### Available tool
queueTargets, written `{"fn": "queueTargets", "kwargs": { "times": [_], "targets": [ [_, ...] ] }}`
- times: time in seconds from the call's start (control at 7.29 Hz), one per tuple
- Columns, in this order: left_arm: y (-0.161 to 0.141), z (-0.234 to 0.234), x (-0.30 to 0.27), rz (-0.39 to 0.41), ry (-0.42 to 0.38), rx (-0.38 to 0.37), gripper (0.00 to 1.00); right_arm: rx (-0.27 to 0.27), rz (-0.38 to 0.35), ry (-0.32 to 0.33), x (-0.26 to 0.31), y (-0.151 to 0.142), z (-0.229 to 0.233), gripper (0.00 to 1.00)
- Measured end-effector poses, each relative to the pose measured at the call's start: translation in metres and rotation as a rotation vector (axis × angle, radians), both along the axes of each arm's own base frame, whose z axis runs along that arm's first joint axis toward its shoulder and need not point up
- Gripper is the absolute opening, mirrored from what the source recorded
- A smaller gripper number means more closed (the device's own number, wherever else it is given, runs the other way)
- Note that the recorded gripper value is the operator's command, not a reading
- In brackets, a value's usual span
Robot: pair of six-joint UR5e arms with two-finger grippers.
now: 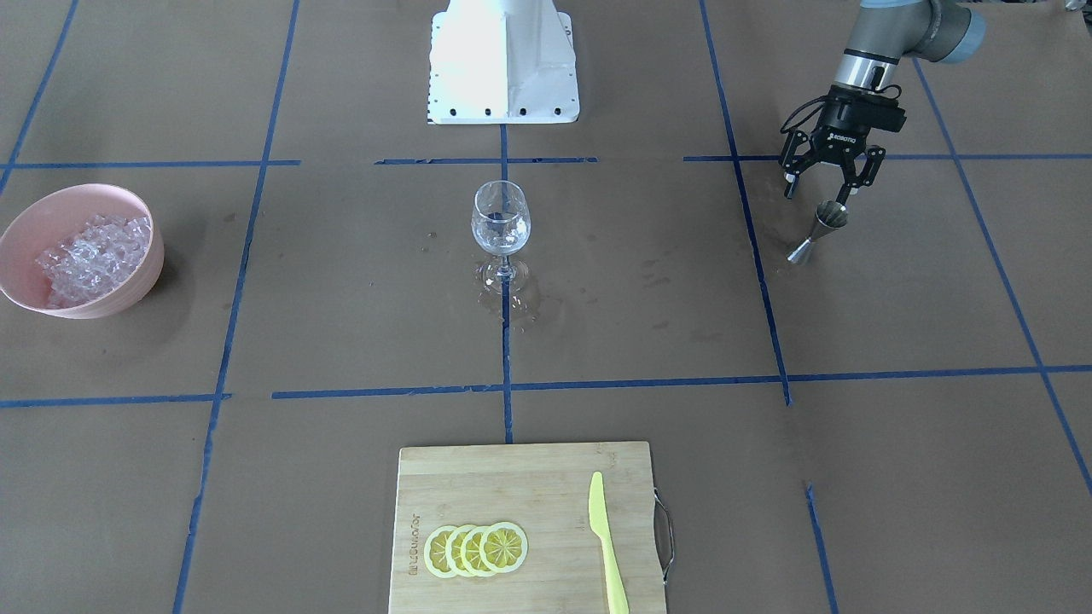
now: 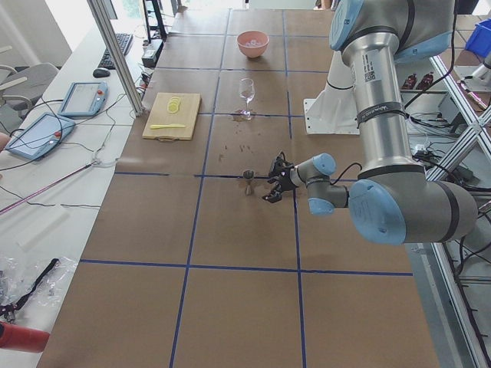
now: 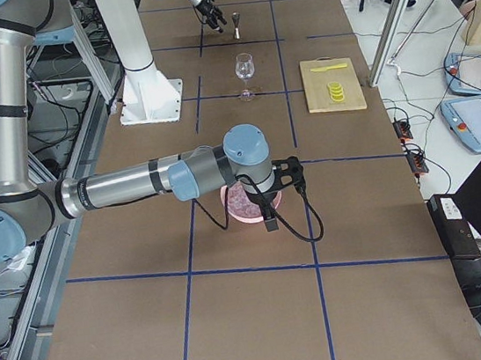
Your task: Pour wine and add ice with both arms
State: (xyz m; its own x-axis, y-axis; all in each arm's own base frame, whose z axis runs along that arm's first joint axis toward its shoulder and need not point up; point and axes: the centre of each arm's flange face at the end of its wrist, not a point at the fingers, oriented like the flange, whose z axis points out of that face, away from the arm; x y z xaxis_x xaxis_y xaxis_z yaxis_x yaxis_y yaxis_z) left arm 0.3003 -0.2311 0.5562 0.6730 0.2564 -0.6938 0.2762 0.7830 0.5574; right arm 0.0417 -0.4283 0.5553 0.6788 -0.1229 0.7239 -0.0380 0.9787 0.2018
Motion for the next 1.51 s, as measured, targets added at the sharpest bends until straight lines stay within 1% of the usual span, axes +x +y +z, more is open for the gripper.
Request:
{"fn": "queueTargets", "kwargs": {
  "times": [0.14, 0.41, 0.55, 0.69, 0.96, 1.1, 1.23, 1.37, 1.51],
  "targets": [
    [-0.004, -0.002, -0.016, 0.011, -0.046, 0.006, 0.88, -0.001, 0.0, 0.001, 0.0, 0.0, 0.0, 1.0],
    [-0.039, 0.0, -0.06, -0.029, -0.152, 0.077, 0.88, -0.003, 0.002, 0.001, 0.0, 0.0, 0.001, 1.0],
    [-0.056, -0.001, -0.078, -0.035, -0.179, 0.097, 0.88, -0.003, 0.002, 0.001, 0.0, 0.0, 0.001, 1.0],
    [-0.076, -0.008, -0.091, -0.028, -0.168, 0.103, 0.88, -0.002, 0.002, 0.001, 0.0, 0.0, 0.0, 1.0],
    [-0.14, -0.03, -0.136, 0.001, -0.095, 0.098, 0.88, 0.004, 0.002, 0.0, 0.0, -0.002, -0.002, 1.0],
    [-0.176, -0.04, -0.165, 0.029, -0.084, 0.079, 0.88, 0.007, 0.002, 0.0, 0.0, -0.003, -0.004, 1.0],
    [-0.212, -0.055, -0.192, 0.05, -0.101, 0.062, 0.88, 0.009, 0.001, 0.0, -0.001, -0.004, -0.005, 1.0],
    [-0.248, -0.075, -0.223, 0.064, -0.135, 0.04, 1.0, 0.011, 0.001, 0.001, -0.001, -0.005, -0.005, 1.0],
    [-0.274, -0.093, -0.257, 0.073, -0.15, 0.0, 1.0, 0.015, 0.001, 0.001, -0.001, -0.006, -0.007, 1.0]
  ]
}}
